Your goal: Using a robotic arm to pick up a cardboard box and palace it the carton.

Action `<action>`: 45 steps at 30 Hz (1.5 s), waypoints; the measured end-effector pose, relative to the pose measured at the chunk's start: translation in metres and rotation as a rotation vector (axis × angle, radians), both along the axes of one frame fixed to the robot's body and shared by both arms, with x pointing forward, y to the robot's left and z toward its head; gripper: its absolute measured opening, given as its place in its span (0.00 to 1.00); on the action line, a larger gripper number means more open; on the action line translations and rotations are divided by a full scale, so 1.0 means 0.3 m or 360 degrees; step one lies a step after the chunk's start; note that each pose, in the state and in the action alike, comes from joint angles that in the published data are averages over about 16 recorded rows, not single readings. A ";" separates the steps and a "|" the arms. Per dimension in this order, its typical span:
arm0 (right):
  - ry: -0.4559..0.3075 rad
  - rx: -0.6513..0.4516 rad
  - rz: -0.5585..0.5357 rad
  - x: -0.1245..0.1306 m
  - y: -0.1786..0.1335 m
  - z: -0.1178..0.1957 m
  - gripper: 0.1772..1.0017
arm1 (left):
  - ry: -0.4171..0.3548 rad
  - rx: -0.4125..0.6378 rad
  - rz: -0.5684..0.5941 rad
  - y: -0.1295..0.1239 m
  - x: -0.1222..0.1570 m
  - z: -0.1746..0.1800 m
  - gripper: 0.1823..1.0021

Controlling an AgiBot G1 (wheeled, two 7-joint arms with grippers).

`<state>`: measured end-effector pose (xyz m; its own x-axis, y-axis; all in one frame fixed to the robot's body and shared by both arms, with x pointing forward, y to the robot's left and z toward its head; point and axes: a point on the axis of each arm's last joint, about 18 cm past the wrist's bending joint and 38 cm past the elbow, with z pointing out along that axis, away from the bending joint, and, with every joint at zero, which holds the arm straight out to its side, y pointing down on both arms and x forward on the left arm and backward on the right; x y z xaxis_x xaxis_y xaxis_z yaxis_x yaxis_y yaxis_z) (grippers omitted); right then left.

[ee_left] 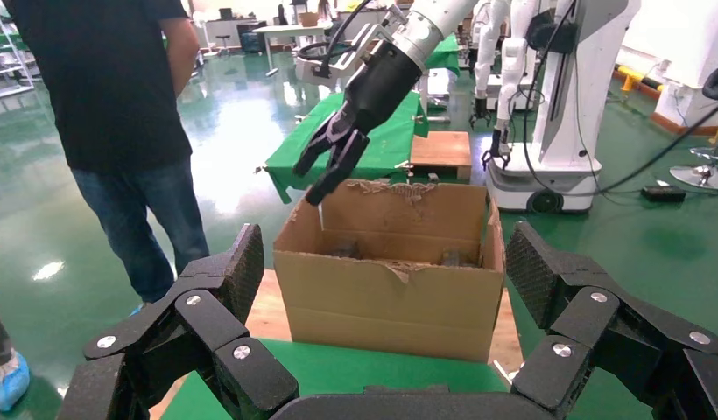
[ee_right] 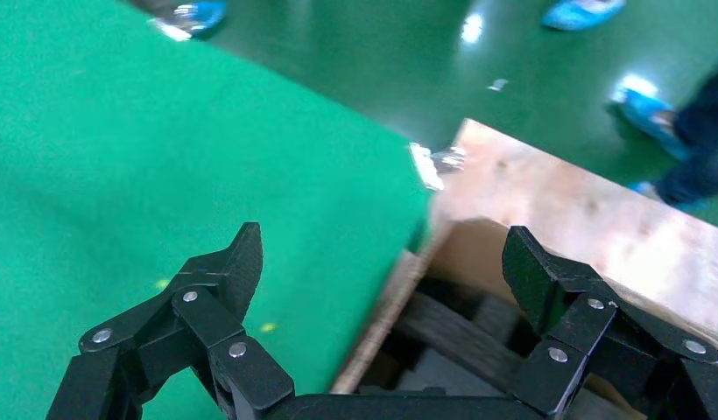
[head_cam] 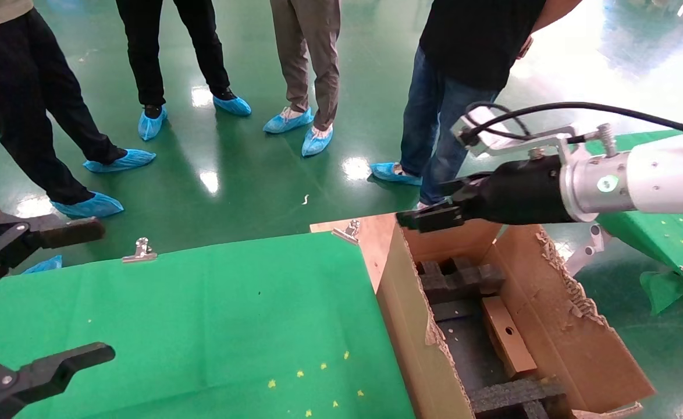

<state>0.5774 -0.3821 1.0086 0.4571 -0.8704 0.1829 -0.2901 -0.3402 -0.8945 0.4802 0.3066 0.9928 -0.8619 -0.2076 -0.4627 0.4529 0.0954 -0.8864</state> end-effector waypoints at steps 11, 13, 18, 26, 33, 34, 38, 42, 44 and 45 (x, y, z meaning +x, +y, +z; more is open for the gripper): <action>0.0003 -0.0001 0.0407 -0.039 0.128 -0.038 1.00 | 0.0000 0.0000 0.0000 0.000 0.000 0.000 1.00; -0.0007 0.0003 0.0484 -0.050 0.149 -0.043 1.00 | 0.0000 0.0000 0.0000 0.000 0.000 0.000 1.00; -0.0050 0.0019 0.0677 -0.080 0.195 -0.053 1.00 | 0.0000 0.0000 0.0000 0.000 0.000 0.000 1.00; -0.0172 0.0060 0.0978 -0.140 0.251 -0.060 1.00 | 0.0000 0.0000 0.0000 0.000 0.000 0.000 1.00; -0.0335 0.0107 0.1223 -0.202 0.278 -0.060 1.00 | 0.0000 0.0000 0.0000 0.000 0.000 0.000 1.00; -0.0363 0.0115 0.1256 -0.212 0.280 -0.060 1.00 | 0.0000 0.0000 0.0000 0.000 0.000 0.000 1.00; -0.0485 0.0145 0.1379 -0.251 0.284 -0.058 1.00 | 0.0000 0.0000 0.0000 0.000 0.000 0.000 1.00; -0.0613 0.0173 0.1481 -0.289 0.280 -0.056 1.00 | 0.0000 0.0000 0.0000 0.000 0.000 0.000 1.00; -0.0676 0.0188 0.1524 -0.307 0.276 -0.055 1.00 | 0.0000 0.0000 0.0000 0.000 0.000 0.000 1.00; -0.0704 0.0195 0.1541 -0.315 0.274 -0.055 1.00 | 0.0000 0.0000 0.0000 0.000 0.000 0.000 1.00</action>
